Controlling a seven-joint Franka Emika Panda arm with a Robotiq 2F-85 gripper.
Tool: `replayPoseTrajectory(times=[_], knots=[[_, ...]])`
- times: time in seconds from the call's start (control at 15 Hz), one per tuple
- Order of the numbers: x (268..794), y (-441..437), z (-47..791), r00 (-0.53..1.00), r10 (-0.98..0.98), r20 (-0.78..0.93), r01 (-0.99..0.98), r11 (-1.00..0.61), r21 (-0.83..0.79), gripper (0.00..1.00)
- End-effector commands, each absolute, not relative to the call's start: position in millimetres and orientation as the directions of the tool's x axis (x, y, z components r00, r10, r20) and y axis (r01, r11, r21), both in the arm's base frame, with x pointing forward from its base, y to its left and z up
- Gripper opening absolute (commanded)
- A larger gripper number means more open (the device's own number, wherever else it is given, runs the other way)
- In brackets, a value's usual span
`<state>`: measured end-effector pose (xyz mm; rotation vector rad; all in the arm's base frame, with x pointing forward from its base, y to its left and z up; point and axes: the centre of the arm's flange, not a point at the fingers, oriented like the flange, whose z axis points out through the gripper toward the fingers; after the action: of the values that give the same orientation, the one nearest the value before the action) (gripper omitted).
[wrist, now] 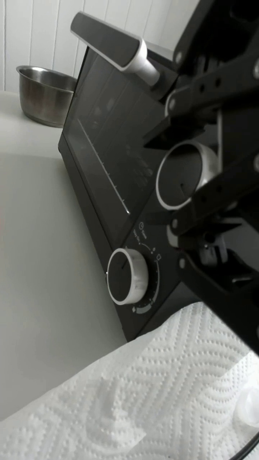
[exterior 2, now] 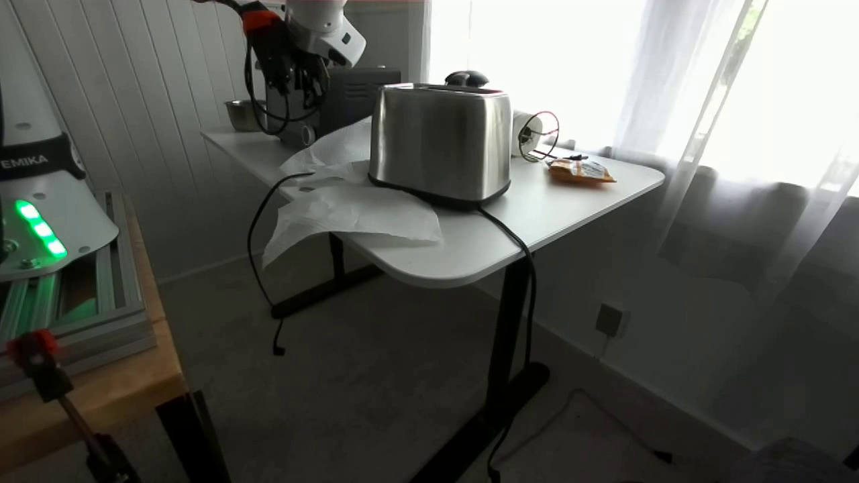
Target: Turn the upper knob to the right on the oven
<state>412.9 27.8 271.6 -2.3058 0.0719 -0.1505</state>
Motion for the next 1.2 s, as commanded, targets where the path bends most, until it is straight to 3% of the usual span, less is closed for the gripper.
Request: replayPoseTrajectory(times=[0.0, 0.13, 0.33, 1.13], knots=[[417, 11, 261, 0.988, -0.143, 0.064, -0.047, -0.659, -0.75, 0.72], [415, 8, 262, 0.989, -0.132, 0.058, -0.048, -0.679, -0.733, 0.78], [413, 6, 267, 0.992, -0.118, 0.041, -0.055, -0.708, -0.704, 1.0], [411, 29, 306, 0.997, 0.063, 0.038, 0.073, -0.808, -0.585, 1.0]])
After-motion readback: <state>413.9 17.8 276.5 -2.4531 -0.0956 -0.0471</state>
